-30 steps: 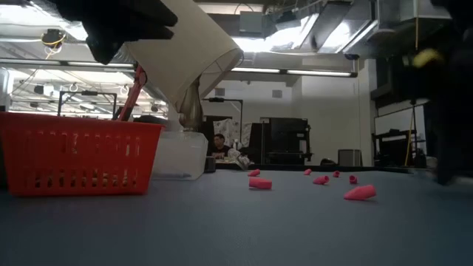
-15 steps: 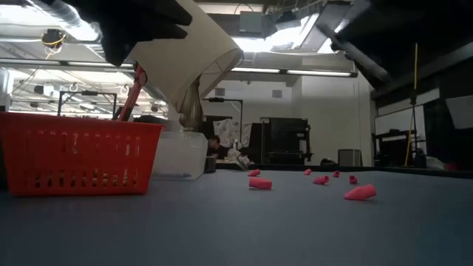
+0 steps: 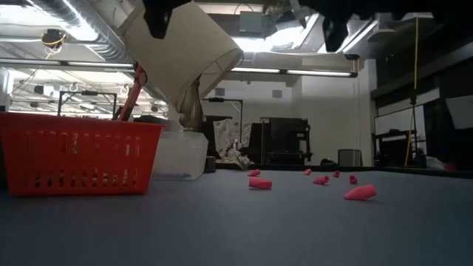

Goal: Sort crayons
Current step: Put the gray crayon into the green bin

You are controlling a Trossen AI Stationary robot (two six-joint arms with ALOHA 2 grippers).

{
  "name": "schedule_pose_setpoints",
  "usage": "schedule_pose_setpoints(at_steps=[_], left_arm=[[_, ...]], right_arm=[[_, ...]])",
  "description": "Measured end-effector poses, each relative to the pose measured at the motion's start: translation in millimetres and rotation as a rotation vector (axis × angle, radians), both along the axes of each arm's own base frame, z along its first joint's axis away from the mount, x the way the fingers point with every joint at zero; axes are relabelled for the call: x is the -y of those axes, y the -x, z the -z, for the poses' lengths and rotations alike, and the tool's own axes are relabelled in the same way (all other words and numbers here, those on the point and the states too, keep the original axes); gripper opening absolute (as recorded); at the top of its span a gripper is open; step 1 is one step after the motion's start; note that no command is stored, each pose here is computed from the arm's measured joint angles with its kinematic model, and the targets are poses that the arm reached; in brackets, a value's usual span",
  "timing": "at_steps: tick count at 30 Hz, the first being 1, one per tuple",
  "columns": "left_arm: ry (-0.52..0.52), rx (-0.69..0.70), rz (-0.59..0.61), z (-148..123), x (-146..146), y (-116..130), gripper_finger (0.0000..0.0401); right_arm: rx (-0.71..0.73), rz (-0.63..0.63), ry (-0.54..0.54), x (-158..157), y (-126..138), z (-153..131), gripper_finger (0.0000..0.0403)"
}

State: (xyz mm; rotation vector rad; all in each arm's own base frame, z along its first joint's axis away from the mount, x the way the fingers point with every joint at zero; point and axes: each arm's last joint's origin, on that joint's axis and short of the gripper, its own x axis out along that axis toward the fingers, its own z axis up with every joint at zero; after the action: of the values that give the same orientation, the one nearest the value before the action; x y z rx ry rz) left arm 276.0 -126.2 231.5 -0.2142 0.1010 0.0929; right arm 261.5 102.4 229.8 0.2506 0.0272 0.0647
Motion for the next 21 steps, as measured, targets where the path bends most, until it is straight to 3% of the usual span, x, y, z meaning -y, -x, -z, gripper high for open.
schedule_pose_setpoints(at_steps=[10,21], left_arm=[[-0.016,0.065,-0.009,-7.2,-13.1,-6.9,0.0085],[0.011,0.119,0.043,-12.8,-19.9,-10.8,0.0085]], right_arm=[[0.128,0.024,0.091,5.2,-5.2,-17.5,0.0019],[0.161,0.043,0.208,-3.6,-42.8,-31.6,0.0019]])
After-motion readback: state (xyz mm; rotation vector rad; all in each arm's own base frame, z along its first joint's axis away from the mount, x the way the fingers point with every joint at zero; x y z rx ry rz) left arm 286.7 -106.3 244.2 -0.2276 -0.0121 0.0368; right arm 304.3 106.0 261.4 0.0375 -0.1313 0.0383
